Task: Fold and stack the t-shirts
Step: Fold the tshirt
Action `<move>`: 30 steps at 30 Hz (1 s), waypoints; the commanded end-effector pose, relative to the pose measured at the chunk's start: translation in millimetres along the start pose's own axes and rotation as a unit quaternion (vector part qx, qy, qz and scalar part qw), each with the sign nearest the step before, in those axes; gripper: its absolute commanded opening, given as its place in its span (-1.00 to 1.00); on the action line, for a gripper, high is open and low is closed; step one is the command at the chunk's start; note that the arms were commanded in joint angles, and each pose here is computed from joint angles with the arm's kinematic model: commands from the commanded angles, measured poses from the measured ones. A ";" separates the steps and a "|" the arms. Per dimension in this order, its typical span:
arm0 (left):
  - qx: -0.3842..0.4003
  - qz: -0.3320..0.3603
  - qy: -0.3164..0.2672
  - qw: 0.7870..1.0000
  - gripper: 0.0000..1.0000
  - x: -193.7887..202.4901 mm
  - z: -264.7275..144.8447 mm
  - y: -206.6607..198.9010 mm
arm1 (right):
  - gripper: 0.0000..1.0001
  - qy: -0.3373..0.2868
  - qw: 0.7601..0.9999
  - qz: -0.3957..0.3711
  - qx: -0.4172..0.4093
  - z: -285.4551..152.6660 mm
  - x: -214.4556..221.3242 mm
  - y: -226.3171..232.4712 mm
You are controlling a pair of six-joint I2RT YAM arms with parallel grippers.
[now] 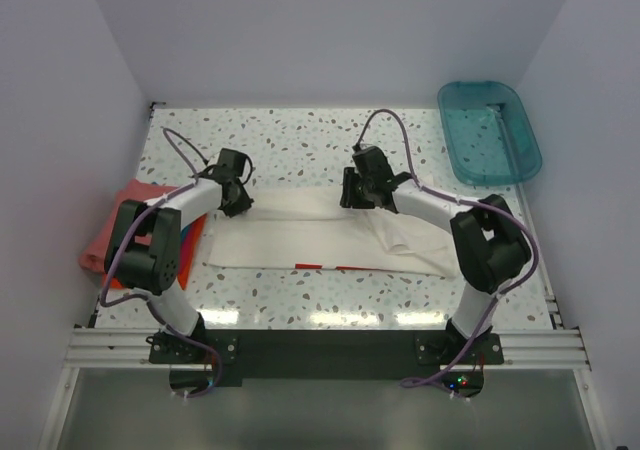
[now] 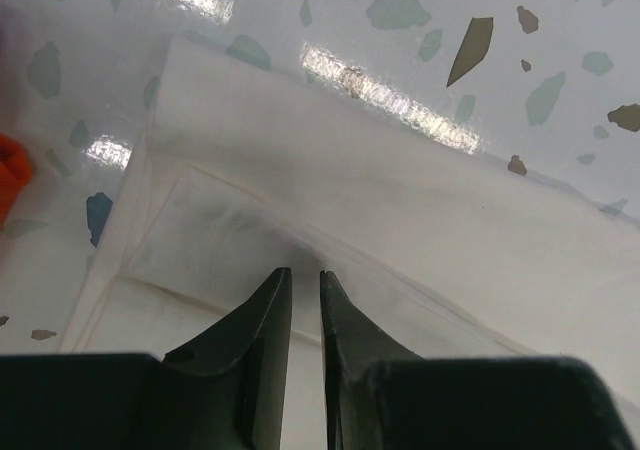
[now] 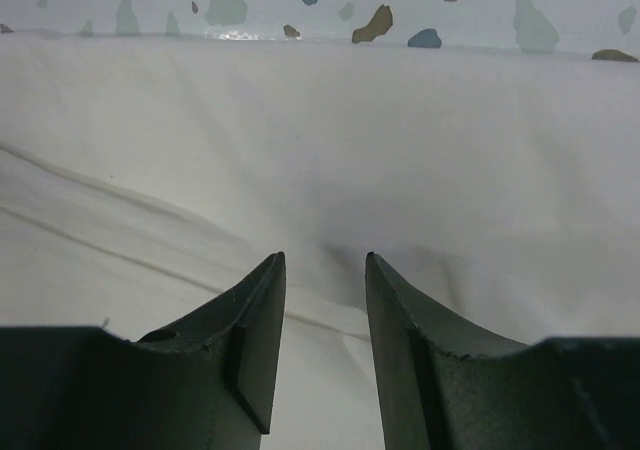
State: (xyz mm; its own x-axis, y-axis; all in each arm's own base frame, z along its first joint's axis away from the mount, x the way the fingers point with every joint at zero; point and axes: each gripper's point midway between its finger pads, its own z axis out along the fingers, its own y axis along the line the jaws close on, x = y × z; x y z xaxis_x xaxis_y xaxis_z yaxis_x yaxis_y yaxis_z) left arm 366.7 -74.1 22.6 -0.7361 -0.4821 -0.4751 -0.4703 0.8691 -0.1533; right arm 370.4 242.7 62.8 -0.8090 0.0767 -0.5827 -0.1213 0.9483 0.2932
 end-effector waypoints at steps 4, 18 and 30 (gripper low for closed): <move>0.030 0.011 -0.027 0.999 -0.56 -11.4 -25.5 -5.5 | -0.17 -0.024 0.998 -0.030 -0.058 14.6 -28.1 43.1; 0.069 0.050 -0.051 0.995 -0.52 -43.6 -18.4 -42.4 | -0.22 0.006 0.993 -0.085 -0.082 60.8 -0.2 120.7; 0.087 0.082 -0.016 0.993 -0.50 -22.3 -2.9 -62.8 | -0.28 0.015 0.990 -0.101 -0.099 49.8 26.3 143.3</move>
State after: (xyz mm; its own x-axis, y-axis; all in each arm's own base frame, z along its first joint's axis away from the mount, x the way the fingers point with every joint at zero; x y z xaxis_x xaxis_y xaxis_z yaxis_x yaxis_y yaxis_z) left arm 396.1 -107.0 26.4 -0.7989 -0.3569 -0.4841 -0.3080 0.9341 -0.1804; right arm 360.5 388.2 28.1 -0.8006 -0.1492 -0.5803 -0.3780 0.8772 0.2960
